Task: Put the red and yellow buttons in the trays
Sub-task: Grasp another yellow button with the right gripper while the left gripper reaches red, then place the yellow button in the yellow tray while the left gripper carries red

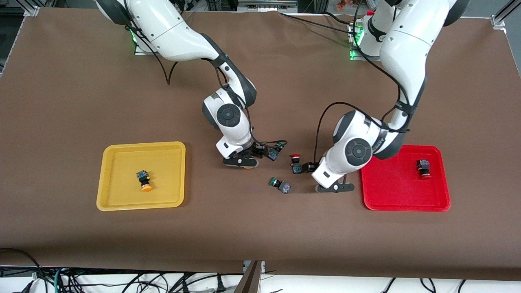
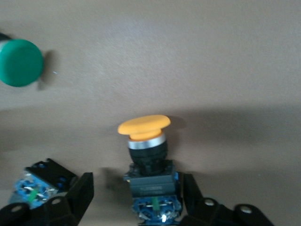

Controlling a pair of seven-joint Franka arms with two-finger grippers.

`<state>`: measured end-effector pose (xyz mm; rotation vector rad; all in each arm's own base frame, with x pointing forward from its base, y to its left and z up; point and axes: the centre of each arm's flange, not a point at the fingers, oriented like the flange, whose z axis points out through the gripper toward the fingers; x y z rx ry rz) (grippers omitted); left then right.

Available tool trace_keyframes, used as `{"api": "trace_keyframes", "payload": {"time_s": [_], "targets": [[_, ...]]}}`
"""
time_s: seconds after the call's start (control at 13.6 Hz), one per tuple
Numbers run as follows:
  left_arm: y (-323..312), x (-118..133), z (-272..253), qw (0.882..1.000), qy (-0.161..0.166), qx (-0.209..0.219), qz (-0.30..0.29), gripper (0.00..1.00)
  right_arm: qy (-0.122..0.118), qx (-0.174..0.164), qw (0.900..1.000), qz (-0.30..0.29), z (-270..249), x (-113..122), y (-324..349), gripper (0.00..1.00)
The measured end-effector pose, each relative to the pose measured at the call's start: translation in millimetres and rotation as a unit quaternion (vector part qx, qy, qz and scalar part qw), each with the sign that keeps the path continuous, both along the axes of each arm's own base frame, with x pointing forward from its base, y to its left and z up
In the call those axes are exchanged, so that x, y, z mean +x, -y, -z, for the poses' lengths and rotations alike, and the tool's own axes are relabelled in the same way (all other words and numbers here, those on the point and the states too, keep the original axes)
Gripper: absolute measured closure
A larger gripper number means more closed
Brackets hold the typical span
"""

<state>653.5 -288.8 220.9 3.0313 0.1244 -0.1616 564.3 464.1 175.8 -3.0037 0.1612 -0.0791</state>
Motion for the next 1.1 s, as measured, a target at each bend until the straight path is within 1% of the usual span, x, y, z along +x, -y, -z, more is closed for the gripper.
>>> {"api": "trace_keyframes", "payload": {"time_s": [0.15, 0.22, 0.37, 0.51, 0.73, 0.81, 0.88, 0.95, 1.03, 1.1], "targets": [[10.7, -2.5, 8.3, 1.000, 0.005, -0.002, -0.011, 0.00, -0.001, -0.010, 1.000, -0.003, 0.6, 3.9, 7.6, 0.48], [16.8, -4.1, 11.8, 1.000, 0.008, -0.004, -0.017, 0.00, 0.000, -0.015, 1.000, -0.006, -3.7, 8.2, 12.7, 0.58], [31.1, -10.2, 18.4, 1.000, 0.008, -0.003, -0.027, 0.00, -0.008, -0.038, 0.999, -0.022, -19.3, 20.7, 33.3, 0.58], [44.8, -16.7, 19.7, 0.999, 0.006, -0.002, -0.035, 0.00, -0.021, -0.066, 0.996, -0.053, -43.2, 42.8, 72.2, 0.58], [65.1, -25.8, 23.6, 0.999, 0.012, -0.004, -0.039, 0.00, -0.053, -0.090, 0.988, -0.114, -76.6, 84.4, 176.7, 0.58], [69.1, -28.2, 28.1, 0.999, 0.012, -0.003, -0.038, 0.03, -0.056, -0.095, 0.986, -0.127, -75.4, 92.8, 213.5, 0.58], [70.7, -30.0, 33.4, 0.999, 0.011, -0.001, -0.039, 0.05, -0.059, -0.101, 0.984, -0.136, -68.2, 96.3, 243.8, 0.58], [71.1, -31.0, 37.9, 0.999, 0.009, 0.002, -0.042, 0.14, -0.058, -0.105, 0.983, -0.140, -57.8, 97.1, 264.9, 0.58], [70.9, -31.5, 41.1, 0.999, 0.009, 0.004, -0.044, 0.26, -0.059, -0.107, 0.983, -0.138, -46.9, 95.1, 277.6, 0.58], [70.5, -31.7, 43.1, 0.999, 0.009, 0.007, -0.044, 0.37, -0.060, -0.107, 0.983, -0.136, -37.8, 91.8, 283.0, 0.58]]}}
